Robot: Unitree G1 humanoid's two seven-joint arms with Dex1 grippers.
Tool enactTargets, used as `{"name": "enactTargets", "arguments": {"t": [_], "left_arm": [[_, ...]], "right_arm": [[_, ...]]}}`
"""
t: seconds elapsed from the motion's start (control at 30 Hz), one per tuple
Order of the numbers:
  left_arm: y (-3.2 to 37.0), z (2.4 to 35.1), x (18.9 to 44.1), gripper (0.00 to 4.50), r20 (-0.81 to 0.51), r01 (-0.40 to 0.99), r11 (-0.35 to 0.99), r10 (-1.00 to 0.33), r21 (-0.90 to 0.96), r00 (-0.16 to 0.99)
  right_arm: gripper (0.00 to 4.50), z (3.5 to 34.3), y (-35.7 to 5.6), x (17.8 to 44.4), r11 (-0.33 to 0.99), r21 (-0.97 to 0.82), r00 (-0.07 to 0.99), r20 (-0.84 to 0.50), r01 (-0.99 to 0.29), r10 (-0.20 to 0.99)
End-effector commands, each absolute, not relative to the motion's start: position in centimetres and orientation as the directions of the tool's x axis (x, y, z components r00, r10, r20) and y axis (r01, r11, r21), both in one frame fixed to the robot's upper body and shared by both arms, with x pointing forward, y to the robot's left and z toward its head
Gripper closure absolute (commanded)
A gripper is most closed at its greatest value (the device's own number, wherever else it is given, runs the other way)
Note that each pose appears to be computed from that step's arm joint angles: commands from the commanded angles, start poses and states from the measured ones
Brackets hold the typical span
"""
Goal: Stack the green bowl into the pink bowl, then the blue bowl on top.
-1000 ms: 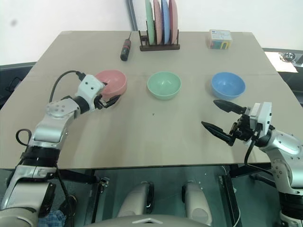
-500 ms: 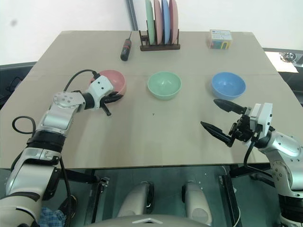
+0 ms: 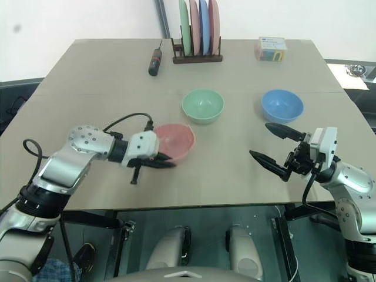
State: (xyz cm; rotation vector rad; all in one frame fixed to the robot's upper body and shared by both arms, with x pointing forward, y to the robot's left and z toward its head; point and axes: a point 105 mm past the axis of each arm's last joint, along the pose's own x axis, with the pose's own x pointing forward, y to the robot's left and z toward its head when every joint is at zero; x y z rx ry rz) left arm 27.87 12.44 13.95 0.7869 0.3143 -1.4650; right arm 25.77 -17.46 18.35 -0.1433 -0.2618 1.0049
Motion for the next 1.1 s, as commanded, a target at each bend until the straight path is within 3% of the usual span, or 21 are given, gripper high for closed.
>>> {"name": "enactTargets", "arguments": {"t": [0.03, 0.07, 0.2, 0.4, 0.47, 0.67, 0.77, 0.87, 1.0, 1.1], "left_arm": [[11.2, 15.0, 29.5, 4.41, -0.602, 0.918, -0.076, -0.775, 0.389, 0.191], [10.8, 15.3, 30.3, 4.41, -0.582, 0.908, -0.051, -0.782, 0.416, 0.223], [9.7, 16.1, 31.4, 3.25, -0.520, 0.877, -0.035, -0.816, 0.479, 0.251], [9.1, 16.4, 31.3, 0.61, -0.482, 0.863, -0.049, -0.845, 0.503, 0.233], [9.0, 17.1, 30.8, 0.03, -0.441, 0.871, -0.034, -0.871, 0.489, 0.214], [10.9, 19.7, 29.9, 0.03, -0.316, 0.922, 0.080, -0.925, 0.378, 0.210], [13.4, 21.7, 29.5, 0.03, -0.142, 0.929, 0.251, -0.944, 0.272, 0.297], [15.6, 21.9, 29.4, 0.03, -0.069, 0.903, 0.367, -0.918, 0.224, 0.390], [19.4, 21.9, 28.5, 0.03, 0.021, 0.835, 0.520, -0.851, 0.178, 0.526], [21.7, 21.6, 27.6, 0.03, 0.038, 0.771, 0.609, -0.788, 0.186, 0.614]], "right_arm": [[0.17, 19.3, -17.4, 25.4, 0.529, -0.279, 0.498, 0.177, -0.801, 0.849], [0.17, 19.3, -17.4, 25.3, 0.531, -0.278, 0.500, 0.177, -0.801, 0.848], [0.17, 19.1, -17.5, 25.2, 0.536, -0.274, 0.506, 0.176, -0.798, 0.844], [0.17, 19.1, -17.5, 25.2, 0.541, -0.273, 0.512, 0.176, -0.795, 0.841], [0.17, 19.1, -17.6, 25.3, 0.539, -0.275, 0.511, 0.174, -0.796, 0.842], [0.17, 19.3, -17.1, 25.6, 0.503, -0.303, 0.482, 0.144, -0.810, 0.864], [0.17, 19.1, -16.8, 26.7, 0.468, -0.333, 0.476, 0.064, -0.818, 0.877], [0.17, 19.0, -16.6, 28.5, 0.471, -0.382, 0.504, 0.015, -0.795, 0.863], [0.17, 16.7, -16.5, 32.4, 0.388, -0.511, 0.559, -0.234, -0.767, 0.795], [0.17, 16.2, -15.9, 34.8, 0.289, -0.606, 0.566, -0.332, -0.741, 0.754]]}}
